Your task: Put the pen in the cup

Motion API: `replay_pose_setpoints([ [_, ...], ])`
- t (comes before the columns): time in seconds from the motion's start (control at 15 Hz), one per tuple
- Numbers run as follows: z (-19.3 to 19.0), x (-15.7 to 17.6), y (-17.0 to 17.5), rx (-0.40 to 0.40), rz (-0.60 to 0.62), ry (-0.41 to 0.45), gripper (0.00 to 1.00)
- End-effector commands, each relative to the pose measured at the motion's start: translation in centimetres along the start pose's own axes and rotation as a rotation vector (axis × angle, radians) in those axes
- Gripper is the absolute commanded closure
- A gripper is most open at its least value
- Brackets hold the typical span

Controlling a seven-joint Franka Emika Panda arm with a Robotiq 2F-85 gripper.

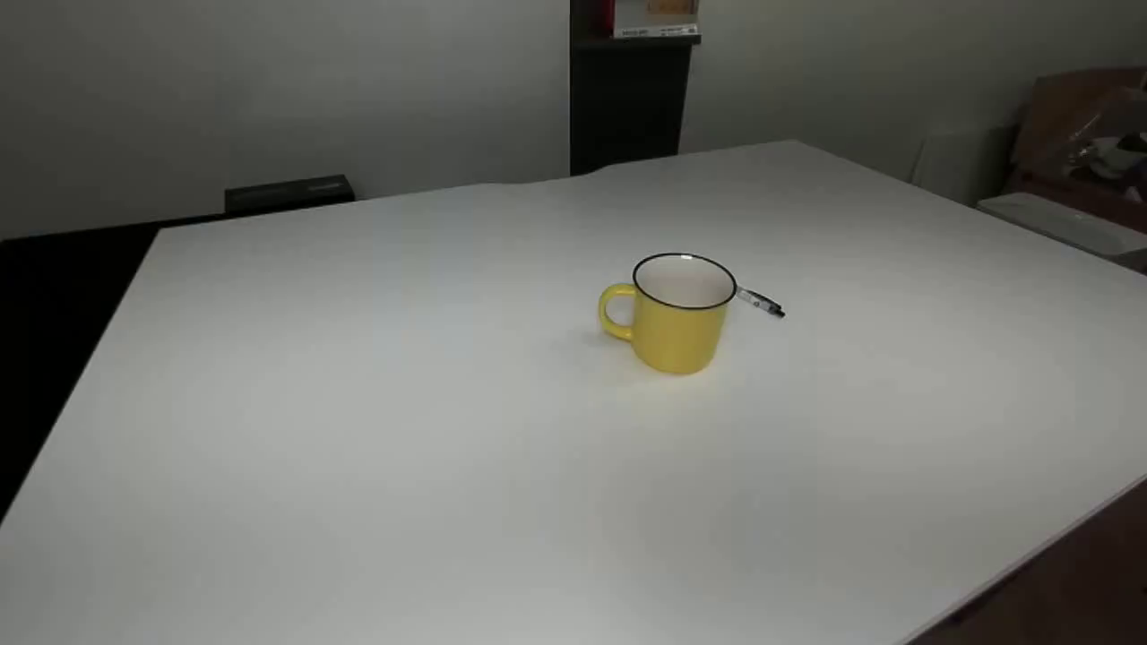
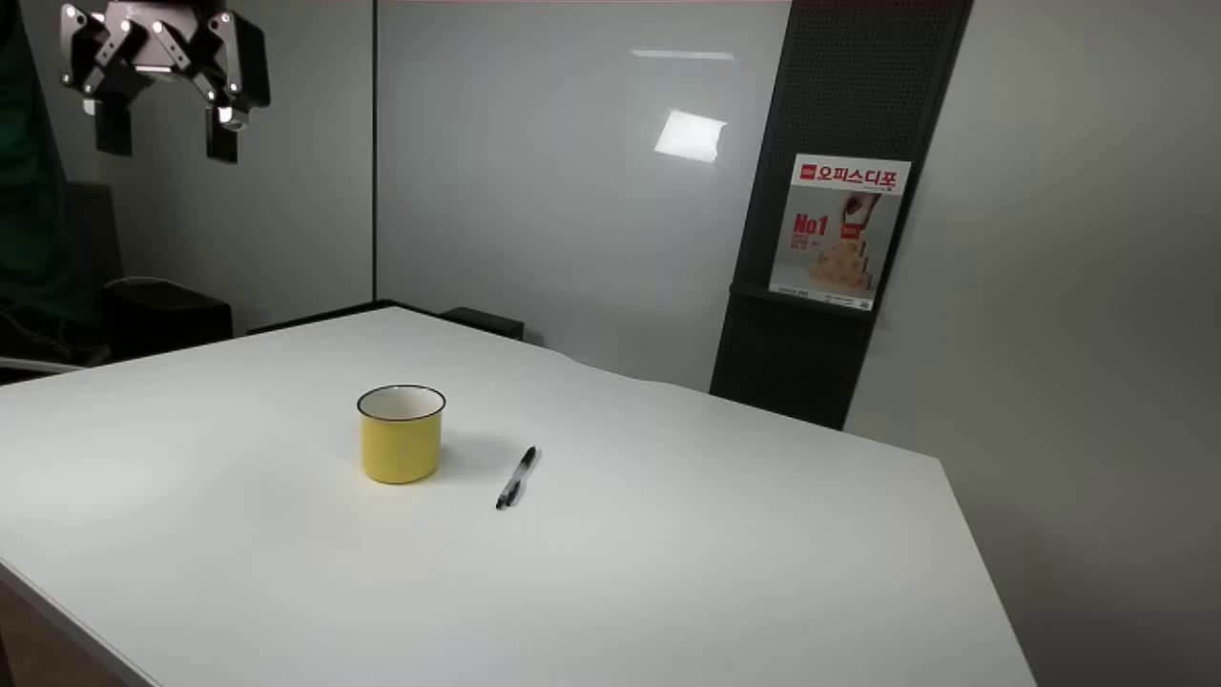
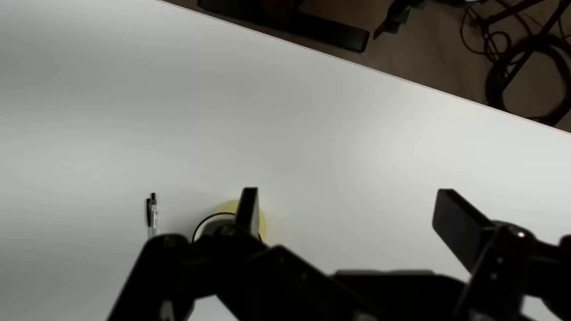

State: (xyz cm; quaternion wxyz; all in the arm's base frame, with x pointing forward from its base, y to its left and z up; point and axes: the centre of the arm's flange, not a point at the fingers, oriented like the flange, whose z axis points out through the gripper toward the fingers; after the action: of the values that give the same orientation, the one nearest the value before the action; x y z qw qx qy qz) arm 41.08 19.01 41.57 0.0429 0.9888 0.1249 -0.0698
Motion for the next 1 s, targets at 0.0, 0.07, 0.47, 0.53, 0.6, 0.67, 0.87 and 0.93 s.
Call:
replay_pose_setpoints([
  [0.0,0.0,0.0,0.0,0.000,0.000,0.001,0.00],
  [0.07,0.0,0.0,0.0,0.000,0.000,0.002,0.00],
  [0.47,0.0,0.0,0.0,0.000,0.000,0.002,0.00],
  [0.53,0.0,0.0,0.0,0.000,0.000,0.002,0.00],
  [0.6,0.0,0.0,0.0,0.000,0.000,0.002,0.00],
  [0.67,0.0,0.0,0.0,0.000,0.000,0.002,0.00],
  [0.87,0.0,0.5,1.4,-0.014,0.019,0.027,0.00],
  [0.93,0.0,0.9,2.6,-0.024,0.023,0.052,0.00],
])
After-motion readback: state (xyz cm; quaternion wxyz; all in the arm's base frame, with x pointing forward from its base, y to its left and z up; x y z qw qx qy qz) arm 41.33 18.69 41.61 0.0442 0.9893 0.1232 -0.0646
